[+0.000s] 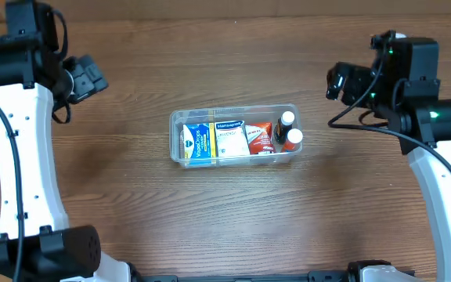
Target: Pack container
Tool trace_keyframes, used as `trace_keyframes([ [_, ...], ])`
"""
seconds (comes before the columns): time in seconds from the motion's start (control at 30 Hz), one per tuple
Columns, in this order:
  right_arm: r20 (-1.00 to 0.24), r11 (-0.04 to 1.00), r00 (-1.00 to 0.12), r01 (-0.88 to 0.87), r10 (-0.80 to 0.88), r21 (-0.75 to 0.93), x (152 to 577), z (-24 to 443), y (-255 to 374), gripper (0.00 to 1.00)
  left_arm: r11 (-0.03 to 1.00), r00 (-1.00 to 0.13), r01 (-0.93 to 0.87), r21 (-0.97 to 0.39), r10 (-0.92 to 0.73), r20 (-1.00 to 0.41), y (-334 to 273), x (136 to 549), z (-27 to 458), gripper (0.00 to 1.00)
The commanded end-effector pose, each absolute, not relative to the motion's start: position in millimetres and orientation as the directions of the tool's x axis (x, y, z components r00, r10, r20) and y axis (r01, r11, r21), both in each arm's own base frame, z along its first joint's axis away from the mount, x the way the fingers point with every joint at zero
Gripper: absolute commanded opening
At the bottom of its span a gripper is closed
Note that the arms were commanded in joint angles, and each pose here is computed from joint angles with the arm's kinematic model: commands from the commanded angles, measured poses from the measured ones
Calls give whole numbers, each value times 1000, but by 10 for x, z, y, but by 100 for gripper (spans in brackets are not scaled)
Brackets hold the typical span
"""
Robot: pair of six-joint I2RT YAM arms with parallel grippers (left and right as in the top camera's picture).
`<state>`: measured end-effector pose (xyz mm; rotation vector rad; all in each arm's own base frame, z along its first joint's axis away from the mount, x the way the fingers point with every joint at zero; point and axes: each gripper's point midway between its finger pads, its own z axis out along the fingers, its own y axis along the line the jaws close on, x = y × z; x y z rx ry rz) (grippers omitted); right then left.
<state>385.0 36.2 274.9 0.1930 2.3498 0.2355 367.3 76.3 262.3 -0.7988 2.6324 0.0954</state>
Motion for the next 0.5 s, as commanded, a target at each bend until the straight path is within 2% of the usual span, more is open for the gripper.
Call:
trace_keyframes([
  [0.0,-744,976,-640,44,193,215,3996,2955,355,100,864,-807,-502,-30,-480,-343,733,3660,2456,100],
  [0.2,-762,983,-630,15,153,185,4057,2963,357,100,885,-825,-466,-12,-439,-355,762,3687,2448,100],
  [0.33,-733,983,-662,35,157,178,3877,2938,325,100,916,-866,-402,22,-372,-334,773,3596,2455,100],
  [0.47,-731,983,-663,44,161,177,3585,3038,294,100,924,-845,-382,-18,-357,-397,688,3437,2678,100],
])
